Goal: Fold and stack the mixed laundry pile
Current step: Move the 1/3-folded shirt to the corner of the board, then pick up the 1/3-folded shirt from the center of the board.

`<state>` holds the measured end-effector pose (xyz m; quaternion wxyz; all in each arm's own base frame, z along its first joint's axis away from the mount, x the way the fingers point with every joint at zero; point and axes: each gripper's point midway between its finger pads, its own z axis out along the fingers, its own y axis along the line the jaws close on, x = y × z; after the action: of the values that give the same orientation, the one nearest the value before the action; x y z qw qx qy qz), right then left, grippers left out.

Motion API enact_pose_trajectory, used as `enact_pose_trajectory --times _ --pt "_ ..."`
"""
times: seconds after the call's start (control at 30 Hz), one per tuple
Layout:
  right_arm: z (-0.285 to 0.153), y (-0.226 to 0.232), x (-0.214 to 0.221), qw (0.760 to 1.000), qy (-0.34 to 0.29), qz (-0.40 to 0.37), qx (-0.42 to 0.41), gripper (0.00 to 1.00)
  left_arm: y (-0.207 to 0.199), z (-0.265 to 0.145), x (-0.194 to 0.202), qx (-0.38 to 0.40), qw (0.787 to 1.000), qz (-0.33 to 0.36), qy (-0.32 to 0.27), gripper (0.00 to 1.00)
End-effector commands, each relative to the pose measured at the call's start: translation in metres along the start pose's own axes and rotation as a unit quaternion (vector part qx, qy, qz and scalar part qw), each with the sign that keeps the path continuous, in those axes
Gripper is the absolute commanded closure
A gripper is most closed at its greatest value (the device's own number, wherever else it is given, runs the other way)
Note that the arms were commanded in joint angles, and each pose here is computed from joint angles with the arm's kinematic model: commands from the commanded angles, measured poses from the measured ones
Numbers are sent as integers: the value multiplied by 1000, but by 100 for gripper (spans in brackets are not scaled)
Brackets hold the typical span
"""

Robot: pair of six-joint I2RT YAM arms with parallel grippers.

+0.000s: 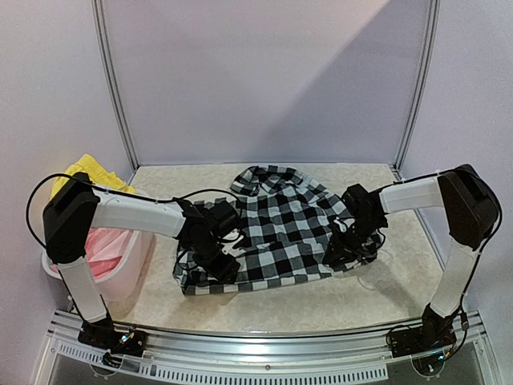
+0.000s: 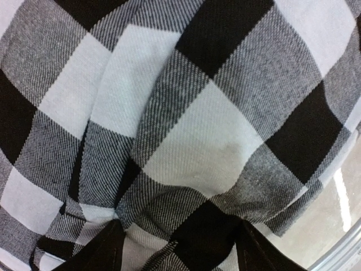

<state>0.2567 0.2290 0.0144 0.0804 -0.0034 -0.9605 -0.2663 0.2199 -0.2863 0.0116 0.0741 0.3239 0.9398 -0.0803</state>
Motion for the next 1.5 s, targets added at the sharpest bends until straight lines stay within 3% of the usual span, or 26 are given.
enact_pose_trajectory --times 0.0,0.2,0.33,0.4,0.5,0.63,0.87,1.13,1.47 --pt "19 -70 72 983 86 76 146 74 -18 14 54 14 997 21 75 32" --pt "6 -79 114 976 97 100 168 74 -28 -8 80 14 997 25 76 32" --pt "-14 -65 115 979 76 99 163 73 -21 -31 82 -4 998 32 62 30" --pt "-30 -47 104 984 53 82 148 72 -14 -49 68 -32 998 41 38 22" --pt "-53 -14 82 992 16 39 119 68 8 -84 33 -115 992 47 -27 1" --pt "-86 27 38 993 -55 -31 102 55 36 -137 -13 -206 970 23 -125 0" --pt "-131 46 -46 979 -154 -70 110 46 62 -160 -62 -139 972 -50 -184 0" --pt "-166 40 -143 958 -248 -80 121 43 115 -128 -85 -110 978 -115 -137 15" --pt "-147 38 -199 957 -243 -95 125 43 173 -70 -114 -90 978 -174 -70 41"
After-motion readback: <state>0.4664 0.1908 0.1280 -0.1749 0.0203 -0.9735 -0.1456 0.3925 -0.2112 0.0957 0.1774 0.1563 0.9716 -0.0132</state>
